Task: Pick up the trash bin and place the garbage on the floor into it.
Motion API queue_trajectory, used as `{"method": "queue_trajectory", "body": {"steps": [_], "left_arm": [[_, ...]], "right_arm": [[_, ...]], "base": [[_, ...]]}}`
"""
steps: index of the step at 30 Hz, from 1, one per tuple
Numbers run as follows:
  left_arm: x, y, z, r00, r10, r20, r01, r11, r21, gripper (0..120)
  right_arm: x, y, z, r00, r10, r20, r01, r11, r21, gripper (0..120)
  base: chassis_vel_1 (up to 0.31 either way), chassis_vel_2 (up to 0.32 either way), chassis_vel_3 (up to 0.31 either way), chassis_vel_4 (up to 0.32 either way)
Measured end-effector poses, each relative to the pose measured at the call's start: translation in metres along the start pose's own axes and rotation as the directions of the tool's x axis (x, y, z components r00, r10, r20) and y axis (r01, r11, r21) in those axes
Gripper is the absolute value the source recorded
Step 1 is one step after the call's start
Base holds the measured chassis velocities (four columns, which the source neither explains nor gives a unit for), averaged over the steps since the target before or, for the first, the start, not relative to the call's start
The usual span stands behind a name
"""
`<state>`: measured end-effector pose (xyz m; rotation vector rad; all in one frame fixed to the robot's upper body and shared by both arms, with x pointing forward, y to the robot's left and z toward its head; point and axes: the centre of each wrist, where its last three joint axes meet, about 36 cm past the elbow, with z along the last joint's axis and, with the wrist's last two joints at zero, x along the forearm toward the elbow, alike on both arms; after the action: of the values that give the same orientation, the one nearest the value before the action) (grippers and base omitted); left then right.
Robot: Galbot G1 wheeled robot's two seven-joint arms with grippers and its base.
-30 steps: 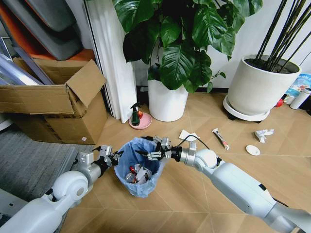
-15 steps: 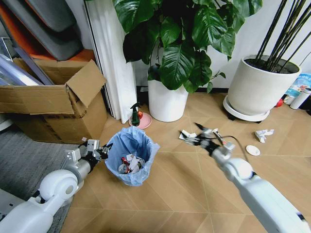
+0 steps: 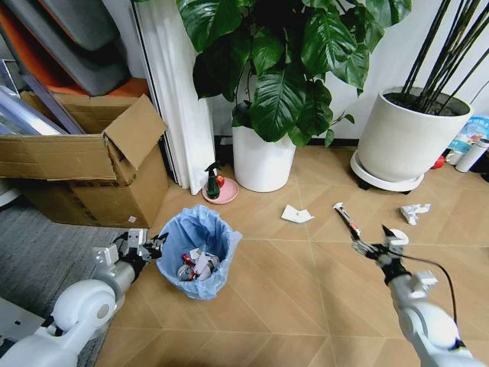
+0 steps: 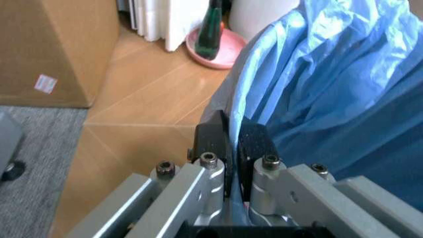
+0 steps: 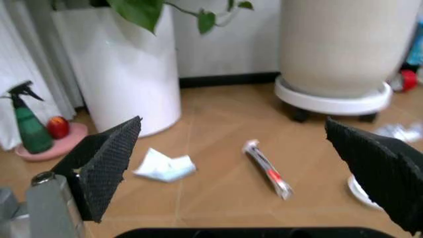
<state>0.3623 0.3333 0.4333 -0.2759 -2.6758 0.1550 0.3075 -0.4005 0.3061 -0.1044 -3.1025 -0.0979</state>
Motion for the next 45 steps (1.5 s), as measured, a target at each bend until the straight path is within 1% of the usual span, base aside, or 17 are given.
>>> {"method": "queue_trajectory", "body": {"steps": [3, 7, 13, 18, 45], "left_arm": [[0.002, 0.001, 0.006, 1.000, -0.008, -0.006, 0.008, 1.000, 0.002, 0], [0.003, 0.001, 0.008, 1.000, -0.008, -0.006, 0.008, 1.000, 0.005, 0], [0.003, -0.007, 0.011, 1.000, 0.003, -0.010, -0.003, 1.000, 0.010, 0], [0.005, -0.009, 0.013, 1.000, 0.007, -0.016, -0.007, 1.000, 0.009, 0], [0.000, -0.011, 0.011, 1.000, 0.017, -0.015, -0.017, 1.000, 0.011, 0]], "right_arm": [[0.011, -0.003, 0.014, 1.000, 0.013, -0.013, -0.013, 1.000, 0.014, 100], [0.015, -0.005, 0.027, 0.999, 0.013, -0.031, -0.013, 1.000, 0.011, 100], [0.013, -0.003, 0.037, 0.999, -0.010, -0.041, 0.010, 1.000, -0.002, 100], [0.014, -0.004, 0.040, 0.999, -0.019, -0.043, 0.018, 1.000, -0.003, 100], [0.013, -0.007, 0.043, 0.999, -0.037, -0.034, 0.038, 0.999, 0.003, 100]], "base": [[0.000, 0.000, 0.000, 0.000], [0.000, 0.000, 0.000, 0.000], [0.000, 0.000, 0.000, 0.000], [-0.041, 0.021, 0.033, -0.010], [-0.196, 0.102, 0.190, -0.098]]}}
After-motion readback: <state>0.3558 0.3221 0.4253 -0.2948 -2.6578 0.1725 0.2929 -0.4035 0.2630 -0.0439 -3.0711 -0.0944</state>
